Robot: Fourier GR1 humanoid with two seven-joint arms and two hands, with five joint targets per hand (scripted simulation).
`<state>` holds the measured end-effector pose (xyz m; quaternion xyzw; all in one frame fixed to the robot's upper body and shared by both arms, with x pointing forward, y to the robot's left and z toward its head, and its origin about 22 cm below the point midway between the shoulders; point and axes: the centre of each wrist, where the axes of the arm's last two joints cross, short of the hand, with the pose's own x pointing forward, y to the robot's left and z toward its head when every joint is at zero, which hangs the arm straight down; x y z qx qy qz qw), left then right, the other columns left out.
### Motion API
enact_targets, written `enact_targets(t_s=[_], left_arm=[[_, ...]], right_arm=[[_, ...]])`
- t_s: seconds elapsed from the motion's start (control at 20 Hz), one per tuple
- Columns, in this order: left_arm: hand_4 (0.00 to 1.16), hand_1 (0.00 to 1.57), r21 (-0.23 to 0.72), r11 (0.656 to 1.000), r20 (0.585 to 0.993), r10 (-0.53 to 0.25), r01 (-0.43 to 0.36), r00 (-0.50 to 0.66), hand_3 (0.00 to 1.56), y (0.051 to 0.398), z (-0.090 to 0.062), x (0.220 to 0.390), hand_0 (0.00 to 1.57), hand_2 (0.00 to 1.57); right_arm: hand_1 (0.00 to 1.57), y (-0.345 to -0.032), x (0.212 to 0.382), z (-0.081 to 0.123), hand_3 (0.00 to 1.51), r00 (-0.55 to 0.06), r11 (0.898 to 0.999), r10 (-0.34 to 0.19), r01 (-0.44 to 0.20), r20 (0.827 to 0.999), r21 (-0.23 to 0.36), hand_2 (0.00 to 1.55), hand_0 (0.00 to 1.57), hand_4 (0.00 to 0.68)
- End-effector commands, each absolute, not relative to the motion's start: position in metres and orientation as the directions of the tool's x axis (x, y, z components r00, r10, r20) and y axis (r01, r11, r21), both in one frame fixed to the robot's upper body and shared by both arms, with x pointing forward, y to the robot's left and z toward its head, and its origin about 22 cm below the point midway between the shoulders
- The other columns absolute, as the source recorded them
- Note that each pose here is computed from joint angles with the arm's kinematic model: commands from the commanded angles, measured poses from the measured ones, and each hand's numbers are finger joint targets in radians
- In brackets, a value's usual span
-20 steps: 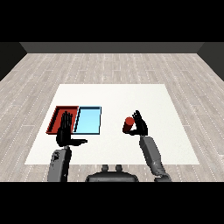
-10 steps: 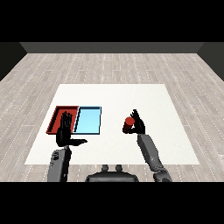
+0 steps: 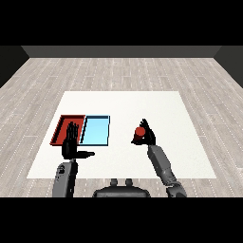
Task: Pick the red can and put it in the red box
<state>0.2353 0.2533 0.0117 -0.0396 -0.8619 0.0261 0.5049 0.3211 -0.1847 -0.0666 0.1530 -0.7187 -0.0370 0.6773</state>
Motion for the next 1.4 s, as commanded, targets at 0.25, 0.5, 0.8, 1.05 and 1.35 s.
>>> enact_targets(t_s=[0.25, 0.5, 0.8, 1.05, 1.35], left_arm=[[0.0, 0.0, -0.078, 0.996, 0.867, 0.088, 0.042, -0.49, 0.0, 0.251, 0.009, 0.242, 0.0, 0.0], [0.0, 0.0, -0.099, 0.994, 0.864, 0.109, 0.047, -0.492, 0.0, 0.242, 0.025, 0.238, 0.0, 0.0], [0.0, 0.0, -0.111, 0.993, 0.867, 0.117, 0.041, -0.485, 0.0, 0.25, 0.034, 0.232, 0.0, 0.0], [0.0, 0.0, -0.091, 0.995, 0.87, 0.105, 0.051, -0.482, 0.0, 0.258, 0.007, 0.226, 0.0, 0.0], [0.0, 0.0, -0.091, 0.995, 0.859, 0.103, 0.049, -0.502, 0.0, 0.268, 0.023, 0.249, 0.0, 0.0]], right_arm=[[0.0, -0.18, 0.323, -0.056, 0.0, -0.022, 0.951, -0.267, -0.17, 0.963, 0.26, 0.0, 0.0, 0.0], [0.0, -0.166, 0.335, -0.061, 0.0, -0.013, 0.96, -0.23, -0.165, 0.973, 0.225, 0.0, 0.0, 0.0], [0.0, -0.161, 0.348, -0.065, 0.0, 0.032, 0.965, -0.219, -0.14, 0.975, 0.222, 0.0, 0.0, 0.0], [1.52, -0.177, 0.349, -0.071, 1.46, 0.021, 0.985, -0.14, -0.094, 0.99, 0.142, 1.5, 1.52, 0.493], [1.54, -0.157, 0.341, -0.065, 1.42, 0.013, 0.996, -0.009, -0.087, 1.0, 0.011, 1.47, 1.54, 0.575]])
